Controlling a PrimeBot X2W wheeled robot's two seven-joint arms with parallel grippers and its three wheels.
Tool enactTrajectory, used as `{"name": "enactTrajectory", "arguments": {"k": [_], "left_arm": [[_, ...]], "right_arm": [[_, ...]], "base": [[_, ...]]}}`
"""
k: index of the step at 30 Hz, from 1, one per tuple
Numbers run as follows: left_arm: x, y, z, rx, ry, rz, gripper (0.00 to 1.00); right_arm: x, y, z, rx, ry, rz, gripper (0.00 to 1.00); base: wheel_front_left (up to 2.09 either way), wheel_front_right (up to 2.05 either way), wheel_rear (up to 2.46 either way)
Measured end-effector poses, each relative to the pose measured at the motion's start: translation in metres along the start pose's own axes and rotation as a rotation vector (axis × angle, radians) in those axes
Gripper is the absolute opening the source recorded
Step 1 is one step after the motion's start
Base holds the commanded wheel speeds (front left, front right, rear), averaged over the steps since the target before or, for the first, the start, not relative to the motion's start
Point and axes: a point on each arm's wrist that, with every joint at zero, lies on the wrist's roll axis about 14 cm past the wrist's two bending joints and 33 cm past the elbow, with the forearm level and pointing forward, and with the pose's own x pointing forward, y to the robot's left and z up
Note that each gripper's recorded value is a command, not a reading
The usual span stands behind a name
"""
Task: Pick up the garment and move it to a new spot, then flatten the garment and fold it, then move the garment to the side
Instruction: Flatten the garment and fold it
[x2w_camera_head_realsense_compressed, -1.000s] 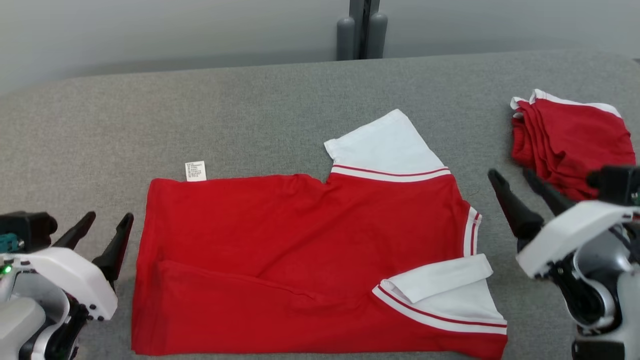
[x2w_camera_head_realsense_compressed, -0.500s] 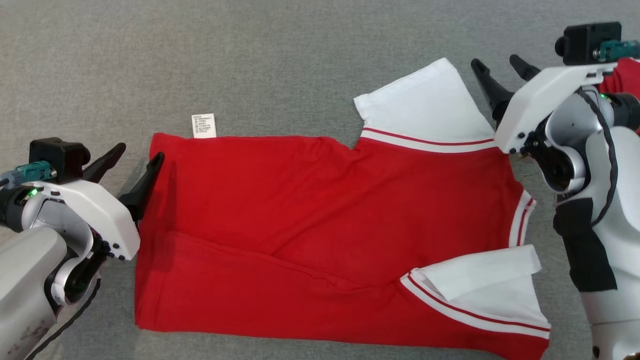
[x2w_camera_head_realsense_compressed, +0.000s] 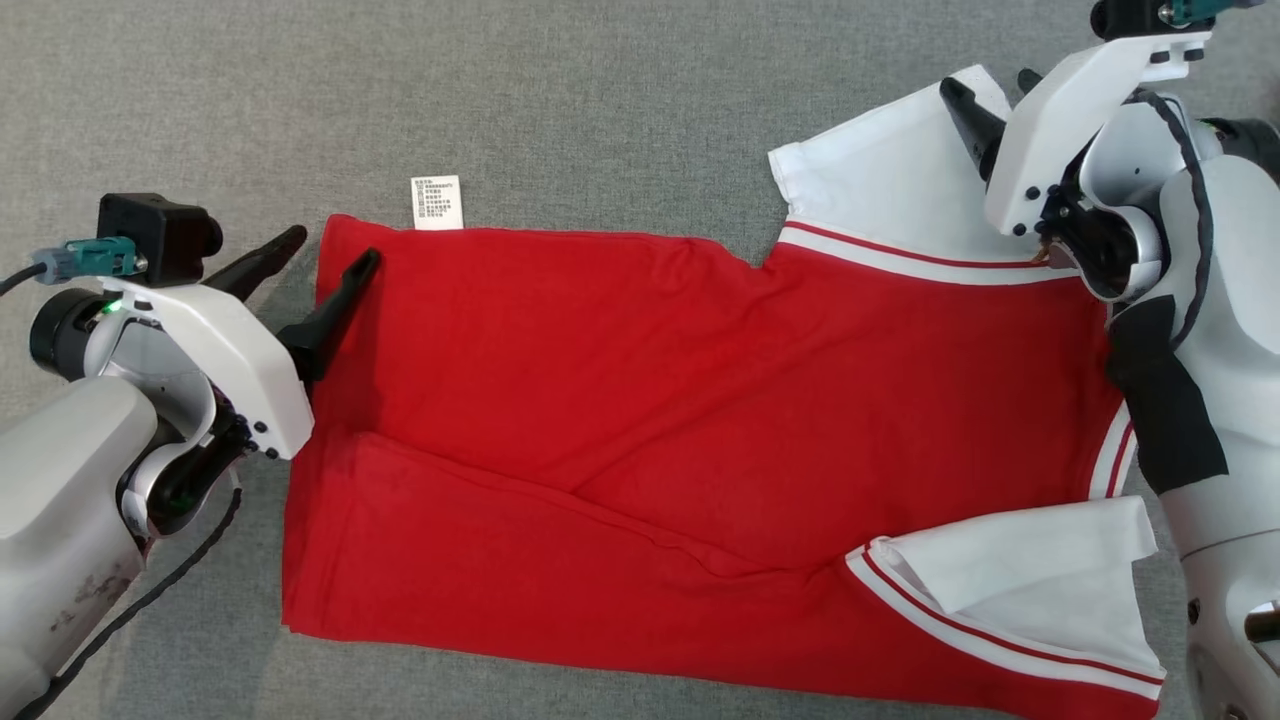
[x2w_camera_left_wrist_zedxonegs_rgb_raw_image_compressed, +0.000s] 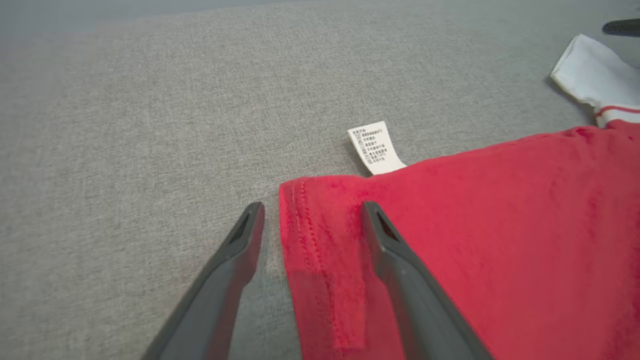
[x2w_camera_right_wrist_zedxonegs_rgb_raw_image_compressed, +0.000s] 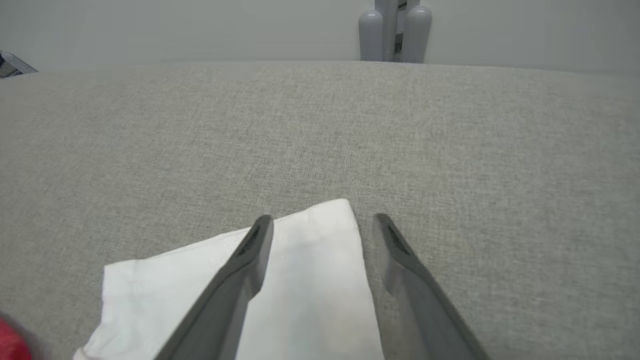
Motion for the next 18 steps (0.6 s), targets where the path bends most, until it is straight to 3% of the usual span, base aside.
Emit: {"name": "enactTrajectory", "arguments": {"k": [9,10,14,15,16,17,18], "left_arm": [[0.013,-0.001,-0.008,-0.006,0.030,-0.012,1.00],[0.014,-0.003,-0.009,-0.007,0.032,-0.020,1.00],[0.017,-0.003,-0.012,-0.003,0.048,-0.029,1.00],[0.018,-0.005,-0.011,0.000,0.047,-0.034,0.92],[0.019,-0.006,-0.009,0.002,0.041,-0.037,0.71],[0.020,-0.007,-0.006,0.003,0.032,-0.041,0.43],[0.020,-0.007,-0.004,0.004,0.026,-0.041,0.03]], "right_arm": [[0.008,-0.001,-0.020,0.027,0.073,-0.002,1.00],[0.008,0.000,-0.020,0.029,0.077,-0.001,0.90],[0.008,0.001,-0.021,0.034,0.085,0.003,0.00],[0.008,0.001,-0.022,0.033,0.086,0.004,0.00],[0.008,0.002,-0.022,0.033,0.085,0.008,0.00],[0.008,0.004,-0.021,0.028,0.078,0.010,0.00],[0.007,0.005,-0.019,0.026,0.066,0.014,0.00]], "base": [[0.00,0.00,0.00],[0.00,0.00,0.00],[0.00,0.00,0.00],[0.00,0.00,0.00],[0.00,0.00,0.00],[0.00,0.00,0.00],[0.00,0.00,0.00]]}}
